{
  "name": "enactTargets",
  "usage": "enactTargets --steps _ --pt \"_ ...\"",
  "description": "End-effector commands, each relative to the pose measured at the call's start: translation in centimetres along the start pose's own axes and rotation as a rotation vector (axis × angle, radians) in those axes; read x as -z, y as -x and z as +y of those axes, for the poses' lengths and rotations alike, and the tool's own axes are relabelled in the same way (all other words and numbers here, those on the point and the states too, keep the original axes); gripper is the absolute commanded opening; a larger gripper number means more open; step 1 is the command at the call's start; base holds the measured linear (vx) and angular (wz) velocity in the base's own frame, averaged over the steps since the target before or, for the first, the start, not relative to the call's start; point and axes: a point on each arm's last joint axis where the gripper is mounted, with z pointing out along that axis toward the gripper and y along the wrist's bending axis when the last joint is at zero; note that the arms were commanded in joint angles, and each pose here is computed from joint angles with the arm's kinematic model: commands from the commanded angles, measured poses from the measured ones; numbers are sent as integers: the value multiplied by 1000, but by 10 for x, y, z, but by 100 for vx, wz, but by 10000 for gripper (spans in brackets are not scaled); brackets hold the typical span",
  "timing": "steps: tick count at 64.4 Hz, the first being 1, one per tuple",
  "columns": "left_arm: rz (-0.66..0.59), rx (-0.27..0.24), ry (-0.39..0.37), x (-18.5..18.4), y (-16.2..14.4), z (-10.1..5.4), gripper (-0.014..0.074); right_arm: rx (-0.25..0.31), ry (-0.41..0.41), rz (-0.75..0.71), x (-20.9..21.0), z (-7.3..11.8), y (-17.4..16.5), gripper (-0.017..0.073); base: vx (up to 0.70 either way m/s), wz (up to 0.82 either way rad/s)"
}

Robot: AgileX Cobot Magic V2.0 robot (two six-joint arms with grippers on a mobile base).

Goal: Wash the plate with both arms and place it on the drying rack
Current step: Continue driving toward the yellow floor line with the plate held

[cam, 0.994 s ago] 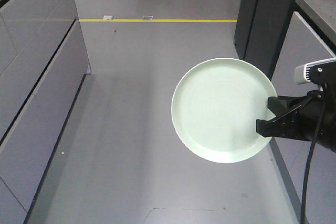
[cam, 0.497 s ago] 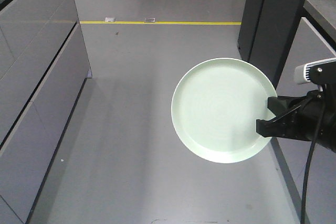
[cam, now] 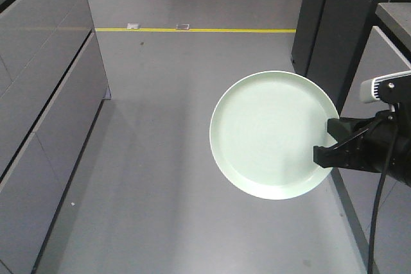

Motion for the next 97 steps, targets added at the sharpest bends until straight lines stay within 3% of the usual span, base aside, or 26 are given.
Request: enactTargets --steps 1,97 --pt "-72 10 -5 0 2 0 -5 1 -31 -116 7 -3 18 -9 8 -1" --pt "-72 10 -5 0 2 0 -5 1 -31 -116 7 -3 18 -9 8 -2"
